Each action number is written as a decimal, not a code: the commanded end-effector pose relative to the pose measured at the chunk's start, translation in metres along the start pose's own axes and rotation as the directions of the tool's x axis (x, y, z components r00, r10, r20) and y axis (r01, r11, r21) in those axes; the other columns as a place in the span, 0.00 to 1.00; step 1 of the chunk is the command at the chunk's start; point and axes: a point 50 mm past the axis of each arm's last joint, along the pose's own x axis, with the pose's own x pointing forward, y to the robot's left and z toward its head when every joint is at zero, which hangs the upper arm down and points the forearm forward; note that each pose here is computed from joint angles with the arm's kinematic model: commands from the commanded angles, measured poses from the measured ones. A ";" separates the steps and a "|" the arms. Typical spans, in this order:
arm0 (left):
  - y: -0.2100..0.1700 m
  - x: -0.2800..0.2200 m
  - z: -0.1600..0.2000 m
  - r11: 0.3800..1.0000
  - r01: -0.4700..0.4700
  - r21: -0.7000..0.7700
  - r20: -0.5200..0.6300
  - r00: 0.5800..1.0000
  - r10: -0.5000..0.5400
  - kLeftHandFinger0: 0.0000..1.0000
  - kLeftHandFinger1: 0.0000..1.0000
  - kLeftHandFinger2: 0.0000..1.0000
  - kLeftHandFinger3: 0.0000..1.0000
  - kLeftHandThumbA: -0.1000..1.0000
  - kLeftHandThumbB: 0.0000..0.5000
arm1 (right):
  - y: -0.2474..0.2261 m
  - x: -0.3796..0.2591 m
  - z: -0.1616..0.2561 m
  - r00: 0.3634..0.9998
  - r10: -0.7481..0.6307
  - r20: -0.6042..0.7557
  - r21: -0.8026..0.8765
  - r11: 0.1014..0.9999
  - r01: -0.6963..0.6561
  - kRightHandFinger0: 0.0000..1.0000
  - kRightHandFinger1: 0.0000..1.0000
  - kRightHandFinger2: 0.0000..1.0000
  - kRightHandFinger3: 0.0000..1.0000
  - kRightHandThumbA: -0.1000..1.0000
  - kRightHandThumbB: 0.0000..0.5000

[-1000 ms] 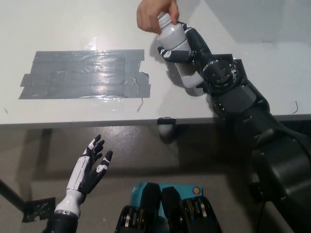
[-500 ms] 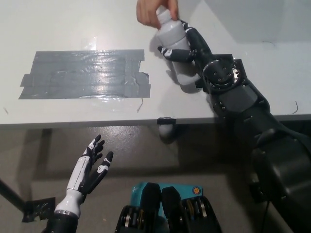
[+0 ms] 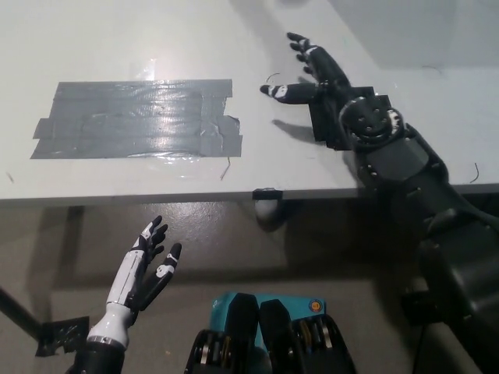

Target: A white bottle is kept in the middle of the desk infront of the robot and the robot picks it up with its right hand and passes it to a person

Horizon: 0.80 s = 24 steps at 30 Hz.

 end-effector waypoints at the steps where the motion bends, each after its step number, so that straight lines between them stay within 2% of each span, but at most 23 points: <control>1: 0.005 0.006 0.011 1.000 0.003 0.017 0.055 0.998 -0.004 1.00 1.00 1.00 1.00 0.68 0.10 | -0.034 0.002 0.036 0.985 -0.037 0.171 -0.014 0.999 0.040 1.00 1.00 1.00 1.00 0.82 1.00; 5: 0.005 0.007 0.012 1.000 -0.002 0.018 0.052 0.999 0.001 1.00 1.00 1.00 1.00 0.65 0.11 | -0.046 -0.009 0.039 0.969 -0.048 0.243 -0.015 0.998 0.053 1.00 1.00 1.00 1.00 0.85 1.00; 6: 0.005 0.008 0.013 1.000 -0.003 0.015 0.051 0.999 0.002 1.00 1.00 1.00 1.00 0.63 0.10 | -0.050 -0.024 0.042 0.958 -0.050 0.283 -0.031 0.998 0.061 1.00 1.00 1.00 1.00 0.89 1.00; 10: 0.009 0.014 0.017 1.000 -0.009 0.021 0.067 0.998 0.007 0.99 1.00 1.00 1.00 0.65 0.09 | -0.051 -0.057 0.051 0.919 -0.032 0.393 -0.040 0.998 0.052 1.00 1.00 1.00 1.00 0.93 1.00; 11: 0.009 0.013 0.017 1.000 -0.009 0.028 0.062 0.998 0.007 0.99 1.00 1.00 1.00 0.66 0.10 | -0.045 -0.089 0.057 0.882 -0.015 0.472 -0.037 0.999 0.037 1.00 1.00 1.00 1.00 0.89 0.96; 14: 0.009 0.013 0.018 0.999 -0.012 0.032 0.060 0.998 0.010 0.98 1.00 1.00 1.00 0.69 0.10 | -0.037 -0.129 0.064 0.806 -0.007 0.592 -0.043 0.998 0.041 1.00 1.00 1.00 1.00 0.85 0.91; 17: 0.009 0.013 0.016 1.000 -0.008 0.028 0.061 0.998 0.006 0.99 1.00 1.00 1.00 0.71 0.10 | -0.031 -0.176 0.067 0.756 -0.025 0.655 -0.019 0.999 0.050 1.00 1.00 1.00 1.00 0.82 0.94; 21: 0.011 0.017 0.017 1.000 -0.013 0.010 0.060 0.998 0.012 1.00 1.00 1.00 1.00 0.72 0.04 | -0.024 -0.240 0.073 0.685 -0.026 0.729 -0.017 0.998 0.056 1.00 1.00 1.00 1.00 0.87 0.97; 23: 0.010 0.017 0.017 1.000 -0.013 0.009 0.054 0.998 0.013 1.00 1.00 1.00 1.00 0.73 0.03 | -0.020 -0.261 0.071 0.666 -0.030 0.745 -0.014 0.998 0.061 1.00 1.00 1.00 1.00 0.91 0.92; 24: 0.011 0.016 0.017 1.000 -0.010 0.008 0.048 0.999 0.010 1.00 1.00 1.00 1.00 0.76 0.07 | -0.014 -0.276 0.063 0.651 -0.040 0.758 -0.006 0.998 0.068 1.00 1.00 1.00 1.00 1.00 0.73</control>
